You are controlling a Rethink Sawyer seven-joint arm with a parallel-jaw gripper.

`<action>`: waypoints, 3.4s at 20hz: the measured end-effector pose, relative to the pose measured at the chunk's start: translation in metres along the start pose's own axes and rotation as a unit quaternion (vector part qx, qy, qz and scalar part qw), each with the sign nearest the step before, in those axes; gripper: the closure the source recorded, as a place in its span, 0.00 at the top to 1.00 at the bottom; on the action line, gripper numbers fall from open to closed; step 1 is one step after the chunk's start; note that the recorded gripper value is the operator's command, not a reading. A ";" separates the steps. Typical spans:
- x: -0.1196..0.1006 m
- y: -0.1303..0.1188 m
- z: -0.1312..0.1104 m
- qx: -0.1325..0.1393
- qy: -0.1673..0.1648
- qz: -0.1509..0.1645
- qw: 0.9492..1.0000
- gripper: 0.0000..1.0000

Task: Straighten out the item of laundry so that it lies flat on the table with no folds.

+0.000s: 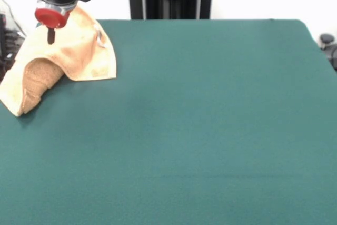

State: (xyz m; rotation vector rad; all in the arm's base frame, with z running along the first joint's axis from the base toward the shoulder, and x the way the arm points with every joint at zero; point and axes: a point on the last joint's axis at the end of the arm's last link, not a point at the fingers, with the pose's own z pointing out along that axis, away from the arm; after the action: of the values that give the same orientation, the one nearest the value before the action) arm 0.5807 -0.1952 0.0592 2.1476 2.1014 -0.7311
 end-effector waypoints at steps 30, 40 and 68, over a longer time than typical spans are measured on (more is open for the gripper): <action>0.070 -0.003 0.056 -0.034 -0.117 -0.125 0.985 1.00; 0.072 -0.011 0.075 -0.011 -0.129 -0.128 0.983 1.00; 0.033 -0.003 0.051 -0.027 -0.117 -0.074 0.990 0.00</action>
State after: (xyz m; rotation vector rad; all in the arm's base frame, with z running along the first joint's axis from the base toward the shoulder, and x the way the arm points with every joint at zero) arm 0.5616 -0.1828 0.0030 1.7924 2.1440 -0.8802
